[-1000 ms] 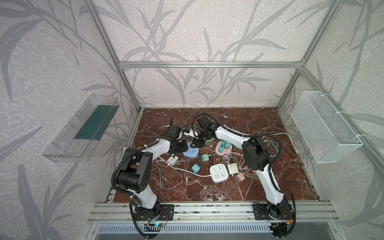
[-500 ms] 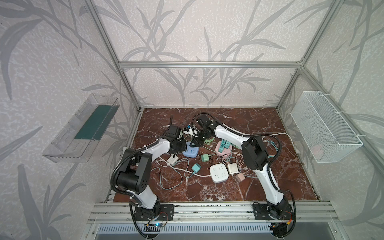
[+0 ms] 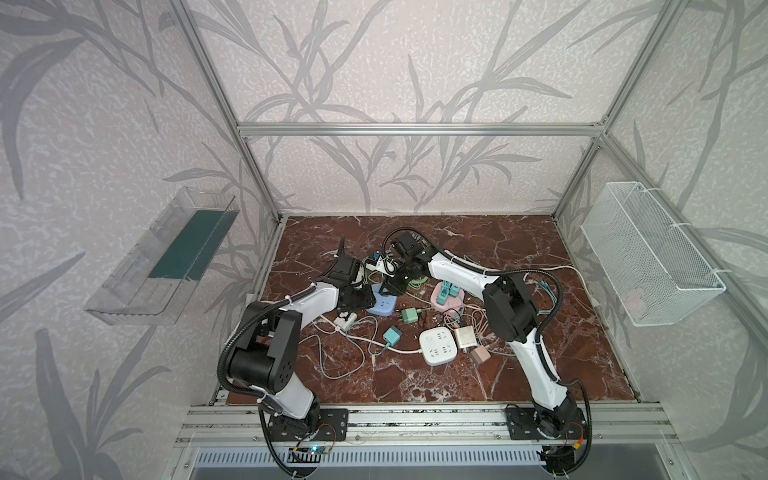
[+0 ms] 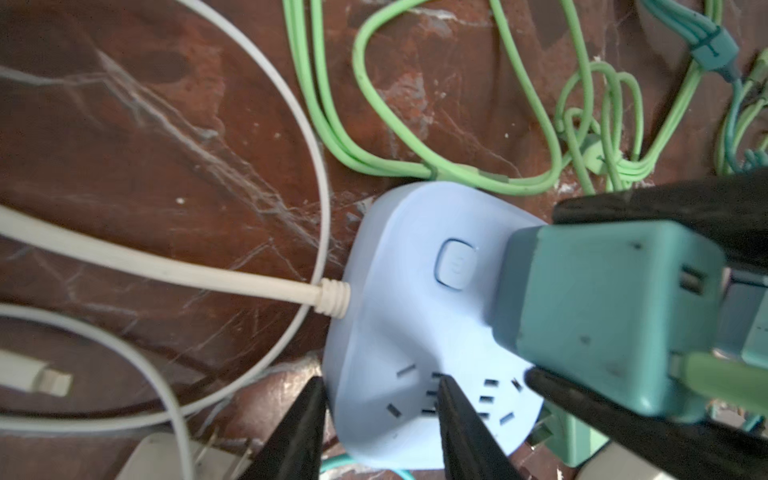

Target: Pull the plug off the socket

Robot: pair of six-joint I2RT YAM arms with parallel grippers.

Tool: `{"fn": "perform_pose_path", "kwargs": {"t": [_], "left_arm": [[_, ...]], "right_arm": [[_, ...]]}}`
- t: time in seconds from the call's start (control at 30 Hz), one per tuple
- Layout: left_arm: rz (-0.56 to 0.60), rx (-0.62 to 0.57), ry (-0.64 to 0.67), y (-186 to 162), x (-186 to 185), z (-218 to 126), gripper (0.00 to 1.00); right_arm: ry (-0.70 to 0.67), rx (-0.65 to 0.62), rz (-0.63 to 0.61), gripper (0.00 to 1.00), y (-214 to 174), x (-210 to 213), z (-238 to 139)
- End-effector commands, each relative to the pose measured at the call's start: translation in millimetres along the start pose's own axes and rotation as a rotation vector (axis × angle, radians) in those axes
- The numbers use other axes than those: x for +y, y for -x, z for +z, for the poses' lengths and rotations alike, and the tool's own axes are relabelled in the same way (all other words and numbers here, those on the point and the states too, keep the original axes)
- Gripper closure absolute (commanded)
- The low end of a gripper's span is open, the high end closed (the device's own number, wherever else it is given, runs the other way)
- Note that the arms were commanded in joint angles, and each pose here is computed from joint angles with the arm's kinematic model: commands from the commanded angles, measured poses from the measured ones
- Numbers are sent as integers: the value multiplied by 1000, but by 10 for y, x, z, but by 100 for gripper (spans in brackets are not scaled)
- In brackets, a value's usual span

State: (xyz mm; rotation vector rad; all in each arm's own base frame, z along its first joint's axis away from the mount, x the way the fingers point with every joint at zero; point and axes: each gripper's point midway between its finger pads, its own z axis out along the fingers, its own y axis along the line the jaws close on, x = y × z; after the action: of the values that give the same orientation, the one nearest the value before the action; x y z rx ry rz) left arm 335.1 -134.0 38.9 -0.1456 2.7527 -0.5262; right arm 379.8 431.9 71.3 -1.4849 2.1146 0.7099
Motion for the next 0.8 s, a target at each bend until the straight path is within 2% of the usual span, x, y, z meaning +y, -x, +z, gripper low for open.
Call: {"fn": "perform_pose_path", "kwargs": {"t": [0.0,0.33,0.77], "left_arm": [[-15,224,20,-614,172,140,53],[-64,250,30,-658,231,312,53],[-73,286,259,-749,618,249,55]], "right_arm": [[-9,-88,31,84,238,-66,-147],[21,-97,29,84,243,-15,-138],[26,-118,54,84,476,58,-299]]}}
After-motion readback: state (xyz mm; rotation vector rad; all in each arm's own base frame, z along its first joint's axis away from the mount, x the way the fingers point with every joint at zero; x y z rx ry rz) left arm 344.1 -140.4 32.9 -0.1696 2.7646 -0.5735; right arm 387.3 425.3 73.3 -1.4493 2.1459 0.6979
